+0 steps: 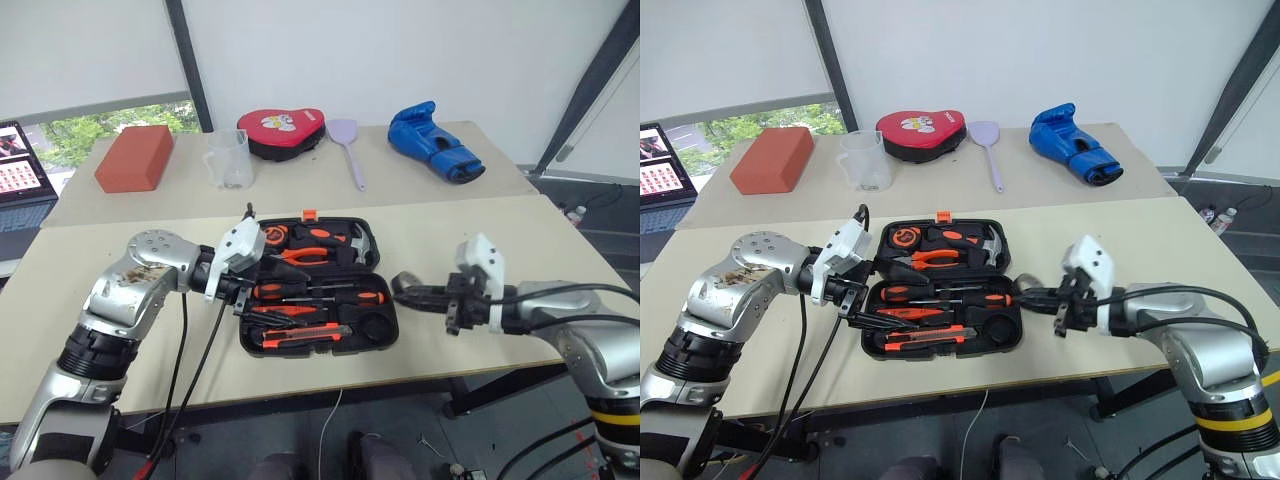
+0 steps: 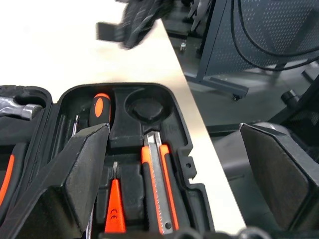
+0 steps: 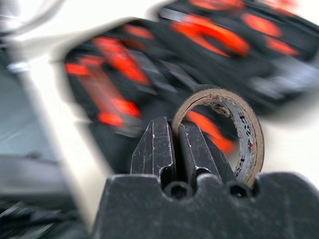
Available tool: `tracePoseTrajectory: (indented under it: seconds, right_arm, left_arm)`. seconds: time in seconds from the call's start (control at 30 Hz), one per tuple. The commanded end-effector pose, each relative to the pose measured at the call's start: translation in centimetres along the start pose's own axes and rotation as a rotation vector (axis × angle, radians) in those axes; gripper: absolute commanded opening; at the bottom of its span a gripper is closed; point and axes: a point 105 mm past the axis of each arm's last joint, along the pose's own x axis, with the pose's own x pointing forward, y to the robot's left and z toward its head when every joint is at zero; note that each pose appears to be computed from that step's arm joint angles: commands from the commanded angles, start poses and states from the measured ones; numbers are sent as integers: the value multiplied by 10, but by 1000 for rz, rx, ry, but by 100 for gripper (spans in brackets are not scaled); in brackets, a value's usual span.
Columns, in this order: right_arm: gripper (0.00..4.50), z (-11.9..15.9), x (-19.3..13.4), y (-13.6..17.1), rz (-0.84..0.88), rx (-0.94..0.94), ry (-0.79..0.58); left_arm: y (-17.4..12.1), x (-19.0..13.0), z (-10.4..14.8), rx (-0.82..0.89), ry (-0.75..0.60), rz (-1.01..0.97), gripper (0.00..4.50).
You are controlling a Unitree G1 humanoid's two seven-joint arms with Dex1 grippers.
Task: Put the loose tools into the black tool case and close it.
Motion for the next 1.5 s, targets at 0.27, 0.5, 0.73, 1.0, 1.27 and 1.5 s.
tracePoseTrajectory:
  seconds: [0.27,0.5,0.73,1.0,1.27,1.5]
  right_arm:
    - [139,-34,23,2,-3,-114,227]
    - [278,-15,20,20,110,-72,127]
    - [227,6,-7,-34,-101,31,23]
    - [0,-25,-22,-105,-300,-14,121]
    - [0,-33,12,-99,-159,-164,189]
    - [0,-30,20,-57,88,-178,168]
  left_arm:
    - [-1,-5,4,40,16,17,450]
    - [1,-9,0,22,27,55,450]
    - [21,-46,-21,-77,20,302,450]
    - [33,-117,-90,-193,187,685,192]
    - [23,-65,-106,-208,208,507,5]
    - [7,-32,-94,-219,155,324,5]
